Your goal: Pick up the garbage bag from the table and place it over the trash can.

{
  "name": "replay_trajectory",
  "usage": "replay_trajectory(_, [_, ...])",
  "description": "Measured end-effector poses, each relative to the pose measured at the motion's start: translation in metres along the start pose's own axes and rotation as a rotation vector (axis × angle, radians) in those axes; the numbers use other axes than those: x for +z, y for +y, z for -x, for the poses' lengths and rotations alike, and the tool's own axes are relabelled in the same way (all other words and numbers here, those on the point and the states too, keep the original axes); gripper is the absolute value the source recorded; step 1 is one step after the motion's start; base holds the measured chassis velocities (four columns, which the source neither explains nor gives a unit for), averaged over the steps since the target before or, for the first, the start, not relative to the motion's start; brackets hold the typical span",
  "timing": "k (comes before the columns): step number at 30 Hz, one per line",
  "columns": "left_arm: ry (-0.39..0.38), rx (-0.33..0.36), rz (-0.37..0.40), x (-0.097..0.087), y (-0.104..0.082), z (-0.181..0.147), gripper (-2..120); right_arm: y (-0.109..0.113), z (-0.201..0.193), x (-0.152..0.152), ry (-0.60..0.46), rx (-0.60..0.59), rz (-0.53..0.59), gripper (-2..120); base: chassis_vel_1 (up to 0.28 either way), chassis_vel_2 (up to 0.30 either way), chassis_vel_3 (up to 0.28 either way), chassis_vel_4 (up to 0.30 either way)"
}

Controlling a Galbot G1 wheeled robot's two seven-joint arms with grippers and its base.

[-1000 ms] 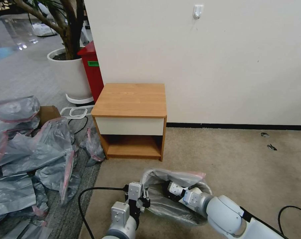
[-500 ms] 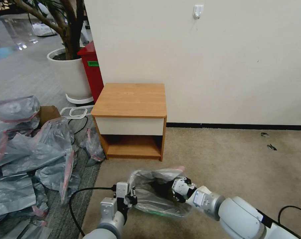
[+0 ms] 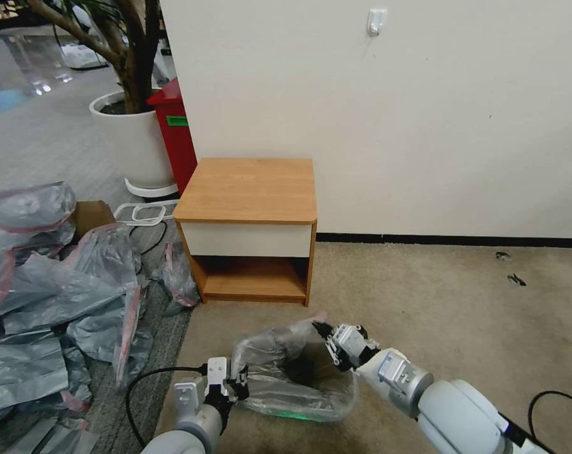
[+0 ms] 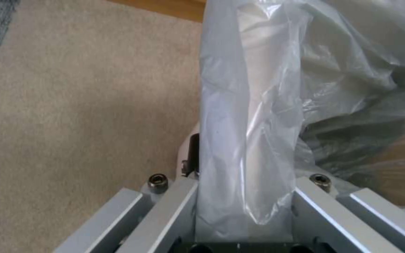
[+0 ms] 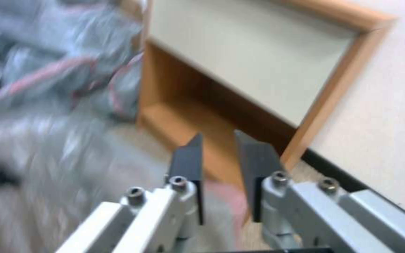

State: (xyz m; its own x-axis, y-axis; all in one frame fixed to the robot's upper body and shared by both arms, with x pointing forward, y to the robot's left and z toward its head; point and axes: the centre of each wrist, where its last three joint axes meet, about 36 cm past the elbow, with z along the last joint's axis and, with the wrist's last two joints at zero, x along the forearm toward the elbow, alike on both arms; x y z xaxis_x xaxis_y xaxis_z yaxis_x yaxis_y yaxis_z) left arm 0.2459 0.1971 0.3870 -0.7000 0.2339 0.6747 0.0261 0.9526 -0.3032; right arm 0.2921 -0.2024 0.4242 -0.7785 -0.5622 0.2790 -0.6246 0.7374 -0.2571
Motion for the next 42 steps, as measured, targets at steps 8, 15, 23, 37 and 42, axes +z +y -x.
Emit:
replay_trajectory(8, [0.017,0.016,0.002,0.002,0.005,0.003,2,0.019,0.0,0.01,-0.073,0.13,0.156,48,0.0,0.0,0.0,0.0])
replay_trajectory(15, [0.011,0.026,0.014,-0.001,0.008,0.003,17,0.024,-0.002,0.039,-0.056,0.203,0.232,75,0.0,0.0,0.0,0.0])
replay_trajectory(23, [0.006,0.022,0.015,-0.006,0.014,0.0,41,0.027,-0.004,0.056,-0.038,0.251,0.293,98,0.0,0.0,0.0,0.0])
replay_trajectory(37, [-0.082,0.051,0.039,-0.024,0.01,-0.017,96,0.042,0.003,0.058,-0.051,0.35,0.437,100,0.0,0.0,0.0,0.0])
replay_trajectory(42, [-0.1,0.046,0.042,-0.023,0.01,-0.018,100,0.052,0.005,0.06,-0.053,0.363,0.465,100,0.0,0.0,0.0,0.0])
